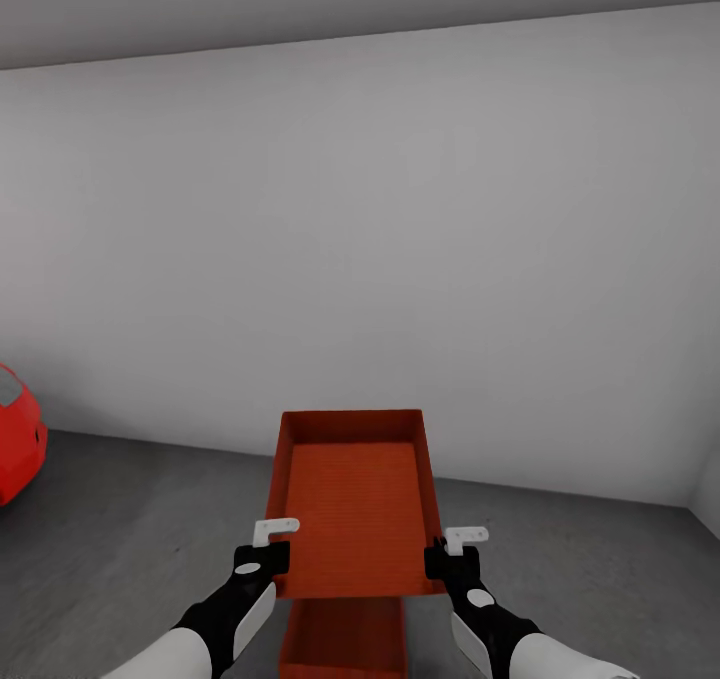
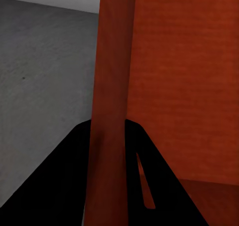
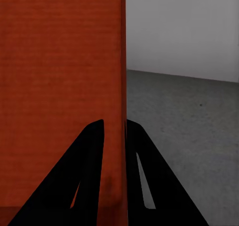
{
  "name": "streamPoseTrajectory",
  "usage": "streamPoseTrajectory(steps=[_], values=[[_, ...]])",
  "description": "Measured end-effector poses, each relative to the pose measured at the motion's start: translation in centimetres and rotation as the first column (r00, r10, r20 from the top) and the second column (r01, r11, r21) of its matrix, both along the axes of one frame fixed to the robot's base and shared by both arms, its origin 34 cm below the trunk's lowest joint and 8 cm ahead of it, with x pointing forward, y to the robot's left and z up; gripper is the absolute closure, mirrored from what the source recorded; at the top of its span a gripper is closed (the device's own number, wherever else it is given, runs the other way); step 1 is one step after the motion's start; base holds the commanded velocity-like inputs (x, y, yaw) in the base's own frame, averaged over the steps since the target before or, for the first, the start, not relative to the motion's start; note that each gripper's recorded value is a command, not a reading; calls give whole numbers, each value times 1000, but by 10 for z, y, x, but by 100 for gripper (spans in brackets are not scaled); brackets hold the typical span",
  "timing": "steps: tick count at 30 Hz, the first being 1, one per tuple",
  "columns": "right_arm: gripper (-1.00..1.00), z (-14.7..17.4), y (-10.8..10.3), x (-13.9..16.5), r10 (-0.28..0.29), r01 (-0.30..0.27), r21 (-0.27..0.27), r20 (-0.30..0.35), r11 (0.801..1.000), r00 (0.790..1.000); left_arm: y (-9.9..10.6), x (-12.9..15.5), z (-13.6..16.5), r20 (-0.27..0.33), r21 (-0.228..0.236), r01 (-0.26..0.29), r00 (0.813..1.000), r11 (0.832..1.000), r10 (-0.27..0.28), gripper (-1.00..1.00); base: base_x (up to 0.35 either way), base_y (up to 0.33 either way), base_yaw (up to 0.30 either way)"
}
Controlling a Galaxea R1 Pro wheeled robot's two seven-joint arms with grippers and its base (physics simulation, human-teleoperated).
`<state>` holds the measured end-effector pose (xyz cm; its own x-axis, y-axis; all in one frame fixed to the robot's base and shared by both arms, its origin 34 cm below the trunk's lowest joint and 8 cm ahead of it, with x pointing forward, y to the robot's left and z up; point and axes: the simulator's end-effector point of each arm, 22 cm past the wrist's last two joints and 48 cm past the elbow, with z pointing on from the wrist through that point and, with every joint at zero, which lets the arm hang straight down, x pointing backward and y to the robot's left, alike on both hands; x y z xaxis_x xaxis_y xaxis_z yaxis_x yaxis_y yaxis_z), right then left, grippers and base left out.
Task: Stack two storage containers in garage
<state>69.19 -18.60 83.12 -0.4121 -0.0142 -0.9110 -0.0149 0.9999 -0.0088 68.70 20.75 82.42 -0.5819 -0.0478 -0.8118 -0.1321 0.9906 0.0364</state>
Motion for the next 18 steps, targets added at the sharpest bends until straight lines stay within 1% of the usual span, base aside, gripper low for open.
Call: streamPoseTrajectory(steps=[18], values=[[100, -16, 0, -3, 0, 0, 0, -29, 1000, 1000, 0, -4, -16, -29, 0, 0, 1000, 1000, 0, 100, 0, 0, 0]])
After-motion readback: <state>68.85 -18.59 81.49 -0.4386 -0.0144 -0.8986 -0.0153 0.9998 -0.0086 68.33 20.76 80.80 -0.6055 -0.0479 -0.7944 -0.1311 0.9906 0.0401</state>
